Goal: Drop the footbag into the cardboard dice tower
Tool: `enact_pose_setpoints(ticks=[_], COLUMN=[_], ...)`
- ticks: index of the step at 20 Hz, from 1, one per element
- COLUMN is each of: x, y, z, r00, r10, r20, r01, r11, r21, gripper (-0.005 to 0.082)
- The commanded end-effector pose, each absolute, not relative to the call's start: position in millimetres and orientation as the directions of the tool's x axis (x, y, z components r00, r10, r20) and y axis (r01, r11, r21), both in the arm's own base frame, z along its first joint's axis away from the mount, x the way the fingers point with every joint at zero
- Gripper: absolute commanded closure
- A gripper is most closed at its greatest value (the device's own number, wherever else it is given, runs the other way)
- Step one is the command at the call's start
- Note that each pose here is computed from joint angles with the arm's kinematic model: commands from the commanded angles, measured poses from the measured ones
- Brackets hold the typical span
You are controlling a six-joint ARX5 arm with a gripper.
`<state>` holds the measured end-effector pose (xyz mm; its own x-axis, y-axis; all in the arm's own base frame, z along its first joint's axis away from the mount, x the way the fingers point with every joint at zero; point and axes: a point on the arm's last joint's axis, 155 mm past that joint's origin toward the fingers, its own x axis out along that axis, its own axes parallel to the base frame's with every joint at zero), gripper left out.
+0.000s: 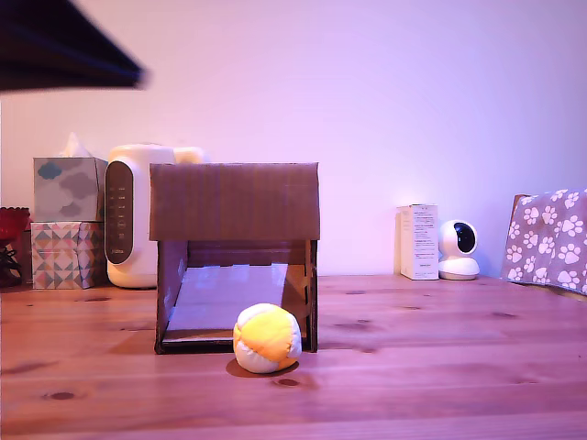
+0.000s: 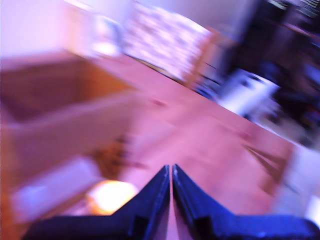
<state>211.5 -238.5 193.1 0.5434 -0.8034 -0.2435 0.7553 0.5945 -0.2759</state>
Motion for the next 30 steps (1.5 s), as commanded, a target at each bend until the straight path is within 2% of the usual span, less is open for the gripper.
enact_pose_setpoints(ticks=[1,4,5,9,10,11,12,13,14,15,16,21,25,27,30], x=[206.8,201.6,205.0,210.0,209.9,210.3,210.4,212.2,215.6,217.6,221.0,237.7,258.6,270.1,281.8], y=[-246.4,-255.3,-253.9,-252.4,-253.1,-253.8,-255.5,-257.2,-259.4,-260.7,-262.5,-272.4,-270.0,-269.6,-273.4], z=[177.3,150.0,141.7,116.5,112.1,109.1,107.2,106.7,106.7,103.6,102.4,98.2,87.1,80.2,68.5], r00=[0.517,0.494,0.51,0.512,0.505,0.502,0.495,0.497,0.505,0.505,0.512,0.547,0.618,0.653,0.671], r10=[-0.808,-0.786,-0.762,-0.717,-0.714,-0.711,-0.714,-0.715,-0.716,-0.712,-0.71,-0.705,-0.648,-0.617,-0.601], r20=[-0.282,-0.372,-0.399,-0.474,-0.486,-0.492,-0.495,-0.491,-0.483,-0.488,-0.484,-0.451,-0.446,-0.439,-0.434], r01=[0.759,0.744,0.719,0.688,0.687,0.685,0.688,0.684,0.68,0.677,0.675,0.672,0.63,0.614,0.603], r11=[0.586,0.603,0.632,0.672,0.673,0.674,0.67,0.672,0.674,0.677,0.681,0.691,0.747,0.771,0.783], r21=[-0.286,-0.288,-0.289,-0.274,-0.275,-0.276,-0.279,-0.285,-0.288,-0.287,-0.284,-0.265,-0.213,-0.171,-0.154], gripper=[0.0788,0.0788,0.0788,0.0786,0.0775,0.0727,0.0567,0.0308,0.0003,0.0013,0.0062,0.0062,0.0062,0.0062,0.0062])
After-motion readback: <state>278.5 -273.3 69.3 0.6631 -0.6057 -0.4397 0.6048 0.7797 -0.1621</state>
